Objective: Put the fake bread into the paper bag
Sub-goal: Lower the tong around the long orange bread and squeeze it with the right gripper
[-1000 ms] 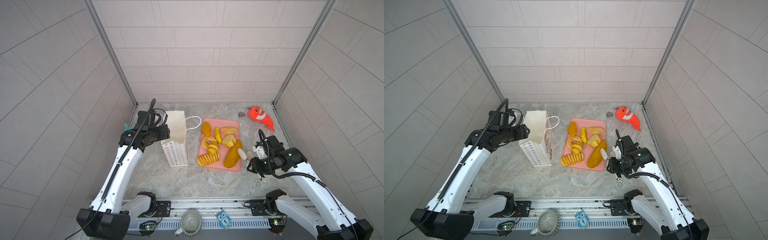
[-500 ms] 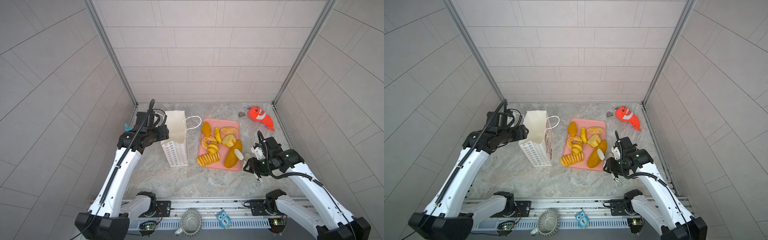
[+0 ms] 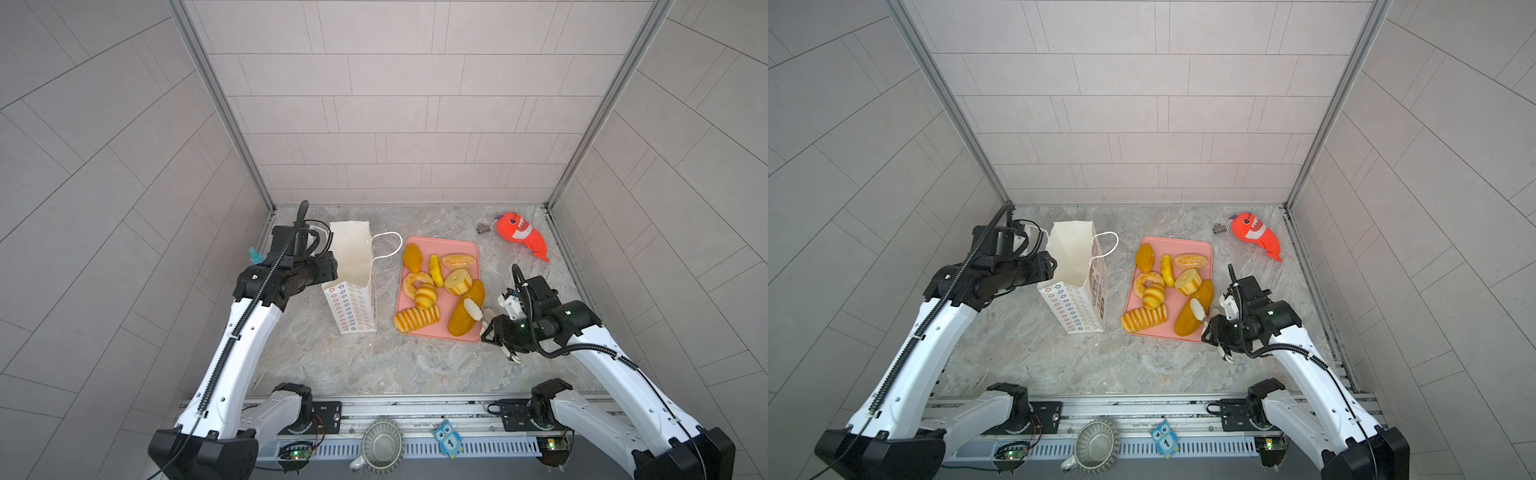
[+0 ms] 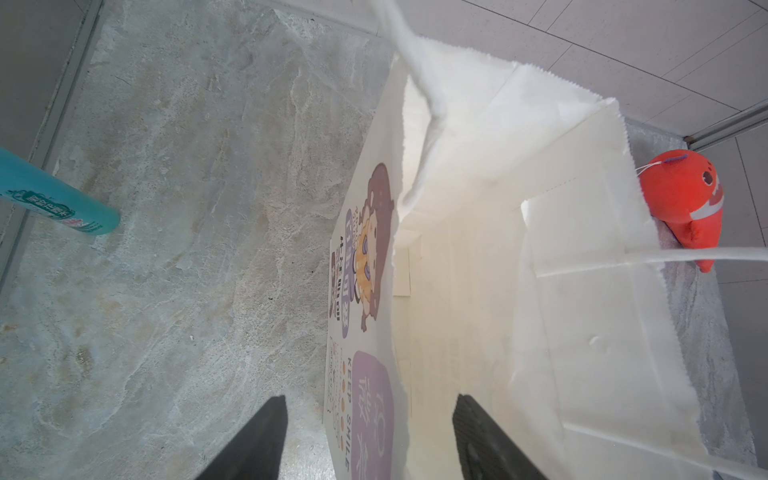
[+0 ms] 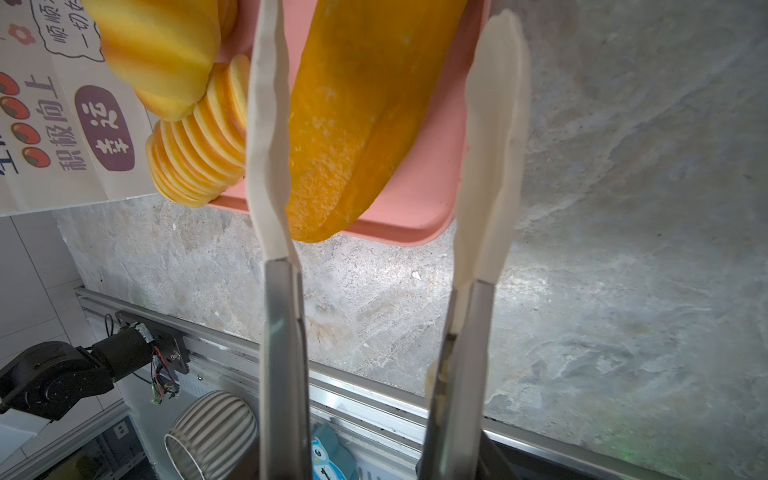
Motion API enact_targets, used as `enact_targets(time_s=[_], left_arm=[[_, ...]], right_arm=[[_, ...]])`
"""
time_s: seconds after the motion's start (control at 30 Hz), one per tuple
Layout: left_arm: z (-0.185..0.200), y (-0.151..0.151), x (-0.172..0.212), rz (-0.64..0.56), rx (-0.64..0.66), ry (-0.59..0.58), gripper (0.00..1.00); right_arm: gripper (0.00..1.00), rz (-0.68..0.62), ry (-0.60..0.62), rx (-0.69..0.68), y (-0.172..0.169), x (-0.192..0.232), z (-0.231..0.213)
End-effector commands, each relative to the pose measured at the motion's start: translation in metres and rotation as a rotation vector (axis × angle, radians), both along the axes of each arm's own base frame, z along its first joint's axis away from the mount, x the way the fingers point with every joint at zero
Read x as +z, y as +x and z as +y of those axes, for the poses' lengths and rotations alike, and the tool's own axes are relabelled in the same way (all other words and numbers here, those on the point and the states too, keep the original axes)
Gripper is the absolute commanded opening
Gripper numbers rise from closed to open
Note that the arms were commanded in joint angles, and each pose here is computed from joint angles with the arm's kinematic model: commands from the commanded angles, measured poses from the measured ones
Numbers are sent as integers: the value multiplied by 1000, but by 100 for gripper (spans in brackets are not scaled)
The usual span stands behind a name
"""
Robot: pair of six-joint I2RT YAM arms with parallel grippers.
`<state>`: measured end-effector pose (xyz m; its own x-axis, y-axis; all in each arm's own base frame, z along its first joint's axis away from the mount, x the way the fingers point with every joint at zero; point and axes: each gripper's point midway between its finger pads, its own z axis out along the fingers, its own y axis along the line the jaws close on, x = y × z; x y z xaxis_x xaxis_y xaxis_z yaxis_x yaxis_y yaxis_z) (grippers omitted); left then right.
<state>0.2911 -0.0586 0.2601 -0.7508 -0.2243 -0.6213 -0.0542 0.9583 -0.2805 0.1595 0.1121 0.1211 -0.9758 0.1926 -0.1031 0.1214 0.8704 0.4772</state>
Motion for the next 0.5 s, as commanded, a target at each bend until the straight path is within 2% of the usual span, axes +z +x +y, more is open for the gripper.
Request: enact_targets(time_s=[0.0, 0.47], left_arm=[[4, -4, 0, -6, 19, 2, 70], [3, -5, 0, -9, 26, -15, 70]], right_arm=[[54, -5, 29, -16, 4, 0, 4], [52, 0, 51, -24, 7, -8, 7]])
